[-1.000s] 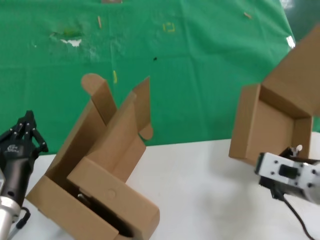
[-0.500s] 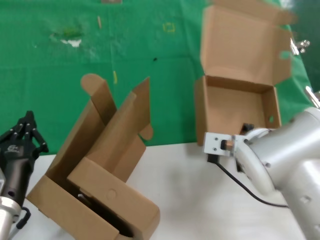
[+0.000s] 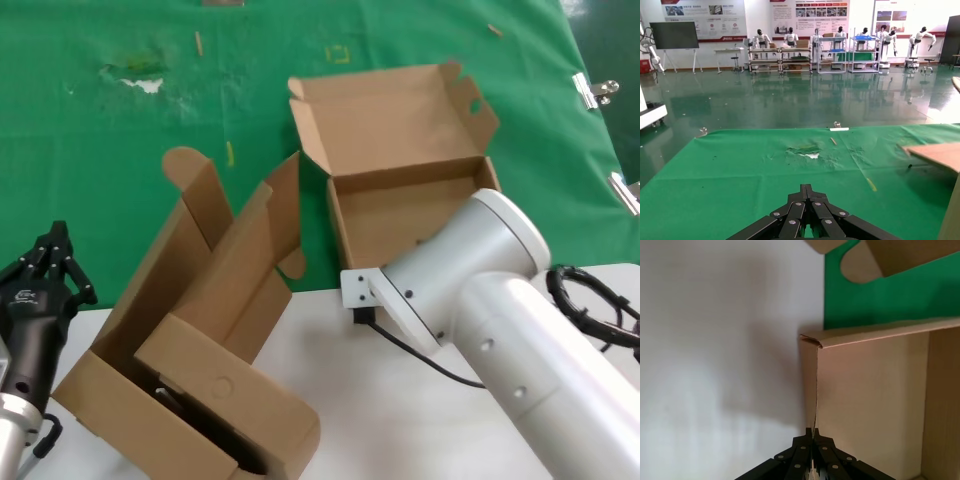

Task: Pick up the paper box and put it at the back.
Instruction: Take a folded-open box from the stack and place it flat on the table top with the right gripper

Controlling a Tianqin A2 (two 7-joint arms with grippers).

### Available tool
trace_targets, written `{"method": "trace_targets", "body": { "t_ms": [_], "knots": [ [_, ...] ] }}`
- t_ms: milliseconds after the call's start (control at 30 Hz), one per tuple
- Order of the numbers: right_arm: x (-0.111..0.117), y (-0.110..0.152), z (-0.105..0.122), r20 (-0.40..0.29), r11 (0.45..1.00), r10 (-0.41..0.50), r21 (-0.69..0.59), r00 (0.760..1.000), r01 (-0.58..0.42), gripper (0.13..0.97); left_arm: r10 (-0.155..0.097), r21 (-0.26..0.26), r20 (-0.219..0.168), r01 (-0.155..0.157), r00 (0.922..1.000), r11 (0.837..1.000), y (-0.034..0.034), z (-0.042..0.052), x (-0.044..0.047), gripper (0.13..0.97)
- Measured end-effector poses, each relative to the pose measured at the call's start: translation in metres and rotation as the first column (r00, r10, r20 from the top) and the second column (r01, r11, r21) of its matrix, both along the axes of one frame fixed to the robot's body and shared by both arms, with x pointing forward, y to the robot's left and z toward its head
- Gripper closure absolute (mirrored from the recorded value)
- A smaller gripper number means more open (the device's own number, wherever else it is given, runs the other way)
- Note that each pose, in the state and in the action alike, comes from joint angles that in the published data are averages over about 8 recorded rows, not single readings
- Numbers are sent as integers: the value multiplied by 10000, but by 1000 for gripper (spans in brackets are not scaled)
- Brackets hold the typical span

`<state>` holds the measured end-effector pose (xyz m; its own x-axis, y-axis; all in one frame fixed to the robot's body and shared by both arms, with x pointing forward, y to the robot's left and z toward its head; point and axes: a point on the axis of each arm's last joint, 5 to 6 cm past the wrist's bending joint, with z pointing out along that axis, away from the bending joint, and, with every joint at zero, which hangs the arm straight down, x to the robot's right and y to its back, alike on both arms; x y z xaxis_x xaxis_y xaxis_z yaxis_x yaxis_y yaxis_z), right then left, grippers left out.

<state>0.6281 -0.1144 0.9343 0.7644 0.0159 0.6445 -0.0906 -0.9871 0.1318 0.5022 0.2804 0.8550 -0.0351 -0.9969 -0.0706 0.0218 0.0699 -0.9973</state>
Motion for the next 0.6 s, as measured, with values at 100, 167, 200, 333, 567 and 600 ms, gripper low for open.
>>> {"method": "trace_targets", "body": {
  "t_ms": [100, 167, 200, 333, 567, 600],
  "knots": [
    [66, 32, -6, 82, 9999, -144, -5, 9999, 144, 959, 0, 0, 0, 0, 10000, 10000, 0, 0, 0, 957],
    [104, 40, -8, 159, 9997, -256, -8, 9995, 257, 959, 0, 0, 0, 0, 10000, 10000, 0, 0, 0, 957],
    [122, 40, -9, 202, 9995, -312, -13, 9993, 313, 959, 0, 0, 0, 0, 10000, 10000, 0, 0, 0, 957],
    [188, 32, -13, 404, 9986, -523, -75, 9978, 526, 959, 0, 0, 0, 0, 10000, 10000, 0, 0, 0, 957],
    [273, 24, -46, 782, 9959, -872, -182, 9931, 889, 958, 0, 0, 0, 0, 10000, 10000, 0, 0, 0, 957],
    [280, 25, -53, 808, 9955, -913, -171, 9925, 930, 958, 0, 0, 0, 0, 10000, 10000, 0, 0, 0, 957]
  ]
}}
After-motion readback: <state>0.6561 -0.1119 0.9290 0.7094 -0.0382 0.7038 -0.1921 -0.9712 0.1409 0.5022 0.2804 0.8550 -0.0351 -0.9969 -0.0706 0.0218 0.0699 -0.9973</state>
